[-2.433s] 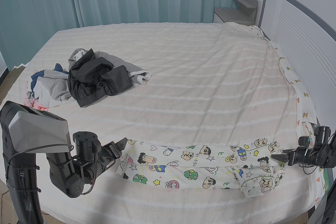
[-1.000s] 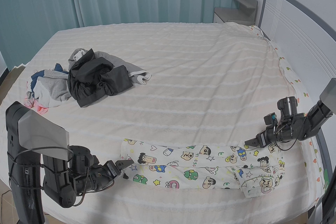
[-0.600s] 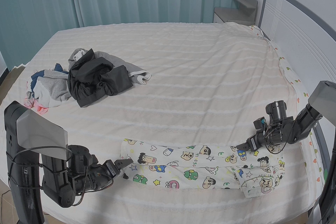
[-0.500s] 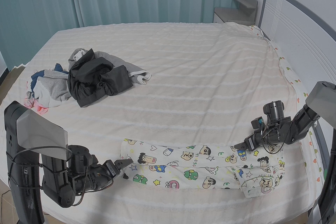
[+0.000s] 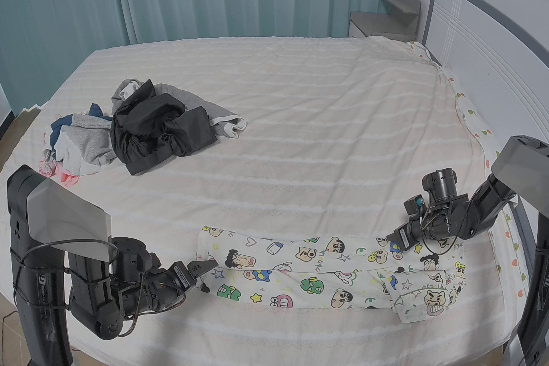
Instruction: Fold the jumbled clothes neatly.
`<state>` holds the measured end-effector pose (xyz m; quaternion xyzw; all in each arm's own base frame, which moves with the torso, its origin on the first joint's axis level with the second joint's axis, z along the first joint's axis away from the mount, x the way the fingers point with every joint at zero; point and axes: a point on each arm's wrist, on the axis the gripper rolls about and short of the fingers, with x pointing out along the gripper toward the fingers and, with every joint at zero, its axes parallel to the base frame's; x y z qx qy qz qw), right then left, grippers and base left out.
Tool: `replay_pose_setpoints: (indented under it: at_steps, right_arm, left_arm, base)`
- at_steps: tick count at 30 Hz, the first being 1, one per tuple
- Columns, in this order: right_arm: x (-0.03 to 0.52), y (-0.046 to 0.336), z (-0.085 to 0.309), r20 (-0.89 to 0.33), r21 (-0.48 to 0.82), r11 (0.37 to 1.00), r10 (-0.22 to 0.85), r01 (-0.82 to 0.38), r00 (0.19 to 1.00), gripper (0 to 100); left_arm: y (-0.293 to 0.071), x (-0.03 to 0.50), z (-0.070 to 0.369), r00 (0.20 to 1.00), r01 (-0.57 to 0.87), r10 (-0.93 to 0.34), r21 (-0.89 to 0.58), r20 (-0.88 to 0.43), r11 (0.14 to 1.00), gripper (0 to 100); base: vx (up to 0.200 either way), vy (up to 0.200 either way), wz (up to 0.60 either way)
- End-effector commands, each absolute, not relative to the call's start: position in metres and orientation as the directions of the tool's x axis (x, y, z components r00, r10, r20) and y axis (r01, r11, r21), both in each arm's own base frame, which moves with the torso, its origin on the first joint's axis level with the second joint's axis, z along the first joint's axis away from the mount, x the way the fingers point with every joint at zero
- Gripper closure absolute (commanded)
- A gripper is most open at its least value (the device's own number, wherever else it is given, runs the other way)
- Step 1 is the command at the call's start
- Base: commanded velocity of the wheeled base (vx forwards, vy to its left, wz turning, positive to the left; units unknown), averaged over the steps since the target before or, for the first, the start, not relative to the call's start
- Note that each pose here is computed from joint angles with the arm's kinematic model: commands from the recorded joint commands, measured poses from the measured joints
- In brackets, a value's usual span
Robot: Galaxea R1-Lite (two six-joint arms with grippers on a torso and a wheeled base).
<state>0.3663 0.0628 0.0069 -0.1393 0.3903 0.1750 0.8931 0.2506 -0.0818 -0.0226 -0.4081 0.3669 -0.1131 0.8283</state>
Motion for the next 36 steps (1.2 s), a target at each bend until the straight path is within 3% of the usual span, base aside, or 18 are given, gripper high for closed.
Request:
replay_pose_setpoints:
  at_steps: [1, 7, 13, 23, 24, 32, 36]
  right_arm:
    - [0.363, 0.065, 0.011, -0.742, -0.111, 0.899, 0.209, -0.425, 0.636, 100]
    - [0.345, 0.076, 0.016, -0.741, -0.132, 0.889, 0.204, -0.438, 0.639, 100]
    - [0.333, 0.082, 0.020, -0.681, -0.170, 0.884, 0.213, -0.435, 0.700, 100]
    - [0.321, 0.083, 0.017, -0.688, -0.164, 0.881, 0.221, -0.444, 0.691, 100]
    - [0.321, 0.084, 0.017, -0.683, -0.163, 0.879, 0.227, -0.448, 0.694, 0]
    - [0.313, 0.084, 0.035, -0.616, -0.135, 0.899, 0.253, -0.417, 0.746, 0]
    - [0.309, 0.068, 0.059, -0.567, -0.052, 0.936, 0.259, -0.349, 0.782, 0]
  left_arm:
    - [-0.082, 0.251, -0.022, 0.712, -0.099, -0.490, -0.763, -0.502, 0.638, 0]
    - [-0.083, 0.252, -0.021, 0.714, -0.097, -0.491, -0.764, -0.500, 0.638, 0]
    - [-0.082, 0.251, -0.022, 0.712, -0.090, -0.489, -0.756, -0.504, 0.648, 0]
    - [-0.083, 0.251, -0.022, 0.711, -0.087, -0.489, -0.754, -0.505, 0.651, 0]
    - [-0.083, 0.251, -0.022, 0.711, -0.087, -0.489, -0.754, -0.505, 0.651, 0]
    - [-0.083, 0.251, -0.023, 0.709, -0.086, -0.490, -0.752, -0.508, 0.654, 0]
    - [-0.083, 0.251, -0.024, 0.708, -0.087, -0.490, -0.751, -0.509, 0.654, 0]
  base:
    - [0.000, 0.000, 0.00]
    - [0.000, 0.000, 0.00]
    - [0.000, 0.000, 0.00]
    - [0.000, 0.000, 0.00]
    - [0.000, 0.000, 0.00]
    - [0.000, 0.000, 0.00]
    - [0.000, 0.000, 0.00]
